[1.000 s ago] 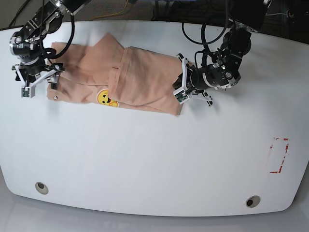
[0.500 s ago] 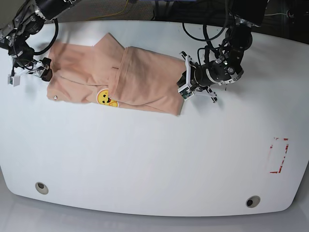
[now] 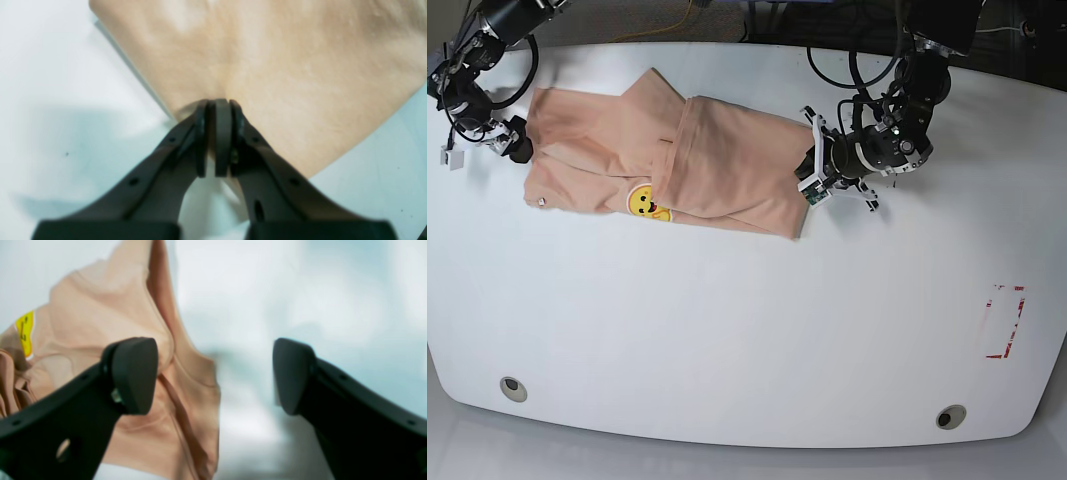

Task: Layout the t-shirt on the table in an organized manner, then fold the t-shirt properly
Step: 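Lower the right gripper onto the smiley-patch end and grasp it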

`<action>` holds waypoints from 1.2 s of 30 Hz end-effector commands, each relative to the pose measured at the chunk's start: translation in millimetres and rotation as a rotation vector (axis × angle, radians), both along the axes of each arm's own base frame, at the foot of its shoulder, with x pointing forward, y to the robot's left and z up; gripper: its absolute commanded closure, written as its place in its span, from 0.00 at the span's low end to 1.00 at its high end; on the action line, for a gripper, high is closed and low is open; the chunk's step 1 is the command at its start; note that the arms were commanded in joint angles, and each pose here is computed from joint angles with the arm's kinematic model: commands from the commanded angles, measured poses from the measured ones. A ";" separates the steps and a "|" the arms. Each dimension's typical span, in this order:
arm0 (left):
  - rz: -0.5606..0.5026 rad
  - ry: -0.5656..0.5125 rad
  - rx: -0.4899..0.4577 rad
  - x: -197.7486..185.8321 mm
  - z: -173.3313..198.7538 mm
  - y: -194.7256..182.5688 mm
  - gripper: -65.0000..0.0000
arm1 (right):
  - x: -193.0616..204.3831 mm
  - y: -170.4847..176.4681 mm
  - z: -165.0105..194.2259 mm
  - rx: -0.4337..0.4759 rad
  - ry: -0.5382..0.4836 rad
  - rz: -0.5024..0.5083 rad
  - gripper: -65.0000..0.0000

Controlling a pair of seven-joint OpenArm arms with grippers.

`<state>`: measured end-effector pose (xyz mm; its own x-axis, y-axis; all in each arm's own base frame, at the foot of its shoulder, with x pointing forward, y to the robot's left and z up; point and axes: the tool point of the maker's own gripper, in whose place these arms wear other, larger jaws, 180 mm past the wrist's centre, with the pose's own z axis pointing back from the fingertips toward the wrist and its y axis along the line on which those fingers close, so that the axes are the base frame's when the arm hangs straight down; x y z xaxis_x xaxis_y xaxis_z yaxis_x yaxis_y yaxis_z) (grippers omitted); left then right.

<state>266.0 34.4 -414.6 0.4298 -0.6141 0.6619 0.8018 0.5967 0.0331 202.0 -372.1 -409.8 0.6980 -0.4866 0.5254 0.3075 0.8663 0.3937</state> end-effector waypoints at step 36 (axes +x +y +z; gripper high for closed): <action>-0.002 -0.005 -0.017 -3.1 2.6 -1.7 0.96 | 8.7 89.6 -28.7 0.171 -0.001 0.147 0.60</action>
